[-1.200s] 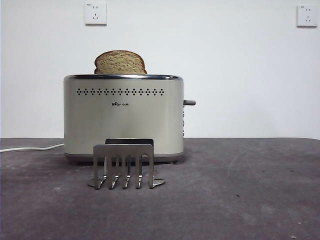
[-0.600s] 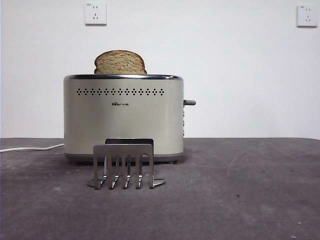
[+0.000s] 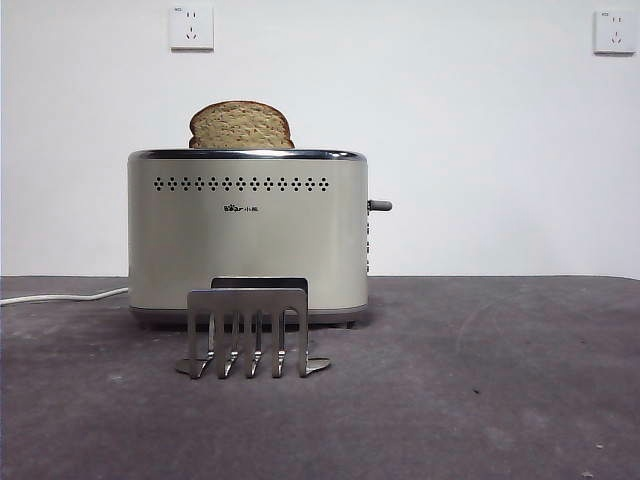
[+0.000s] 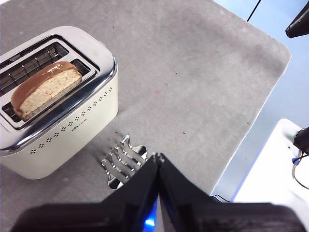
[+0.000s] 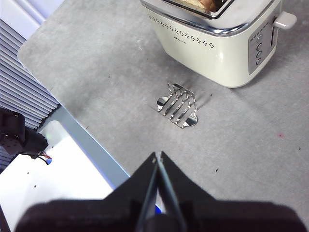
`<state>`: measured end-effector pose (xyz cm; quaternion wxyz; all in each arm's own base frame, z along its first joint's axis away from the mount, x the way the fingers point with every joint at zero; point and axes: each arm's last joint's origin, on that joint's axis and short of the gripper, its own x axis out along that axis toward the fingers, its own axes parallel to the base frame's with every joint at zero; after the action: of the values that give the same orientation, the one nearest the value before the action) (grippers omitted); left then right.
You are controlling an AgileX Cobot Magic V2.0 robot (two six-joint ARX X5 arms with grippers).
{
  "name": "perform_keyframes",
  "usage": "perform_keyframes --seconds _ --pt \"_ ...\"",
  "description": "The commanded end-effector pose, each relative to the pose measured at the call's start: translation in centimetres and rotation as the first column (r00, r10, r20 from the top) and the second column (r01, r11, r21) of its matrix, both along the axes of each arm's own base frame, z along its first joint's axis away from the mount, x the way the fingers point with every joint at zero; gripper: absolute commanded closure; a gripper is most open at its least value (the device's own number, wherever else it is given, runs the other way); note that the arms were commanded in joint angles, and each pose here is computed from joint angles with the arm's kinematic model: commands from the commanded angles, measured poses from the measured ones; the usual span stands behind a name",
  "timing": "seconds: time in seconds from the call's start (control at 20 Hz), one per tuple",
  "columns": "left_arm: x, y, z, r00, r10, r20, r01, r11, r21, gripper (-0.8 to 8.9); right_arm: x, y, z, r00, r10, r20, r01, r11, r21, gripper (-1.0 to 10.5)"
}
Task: Pick up a slice of bread from the rack,put the bread on the toaster,press the button
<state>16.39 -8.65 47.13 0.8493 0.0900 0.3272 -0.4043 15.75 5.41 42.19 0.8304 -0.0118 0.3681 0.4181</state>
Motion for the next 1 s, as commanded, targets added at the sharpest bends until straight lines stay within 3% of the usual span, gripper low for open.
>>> perform_keyframes --seconds 0.05,0.2,0.35,0.5,0.55,0.75,0.85,1.0 --pt "-0.5 0.7 0.6 0.998 0.009 0.064 -0.009 1.0 -0.006 8.18 0.1 0.0 -0.1 1.0 0.006 0.003 -0.006 1.0 -0.003 9.5" --pt "-2.0 2.7 2.9 0.949 0.054 0.31 -0.039 0.998 -0.052 8.18 0.1 0.0 -0.1 1.0 0.006 0.003 -0.006 1.0 -0.003 9.5" --pt "-5.1 5.2 5.5 0.827 0.195 0.528 -0.138 0.98 -0.146 8.18 0.1 0.0 -0.1 1.0 0.006 0.003 -0.006 1.0 -0.003 9.5" --pt "-8.5 6.9 6.8 0.705 0.299 0.643 -0.224 0.954 -0.198 8.18 0.1 0.0 -0.1 1.0 0.006 0.003 -0.006 1.0 -0.003 9.5" --pt "-9.7 7.2 7.0 0.646 0.327 0.689 -0.245 0.944 -0.219 8.18 0.1 0.0 -0.1 1.0 0.006 0.003 -0.006 1.0 -0.003 9.5" --pt "-11.7 8.0 5.0 0.415 0.433 0.8 -0.353 0.887 -0.297 8.17 0.1 0.0 -0.1 1.0 0.006 0.003 -0.006 1.0 -0.003 9.5" --pt "-11.6 8.2 2.0 0.354 0.452 0.819 -0.378 0.87 -0.317 8.17 0.1 0.0 -0.1 1.0 0.006 0.003 -0.006 1.0 -0.003 9.5" --pt "-10.8 8.4 -3.7 0.327 0.486 0.811 -0.392 0.85 -0.352 8.18 0.1 0.0 -0.1 1.0 0.006 0.003 -0.006 1.0 -0.003 9.5"
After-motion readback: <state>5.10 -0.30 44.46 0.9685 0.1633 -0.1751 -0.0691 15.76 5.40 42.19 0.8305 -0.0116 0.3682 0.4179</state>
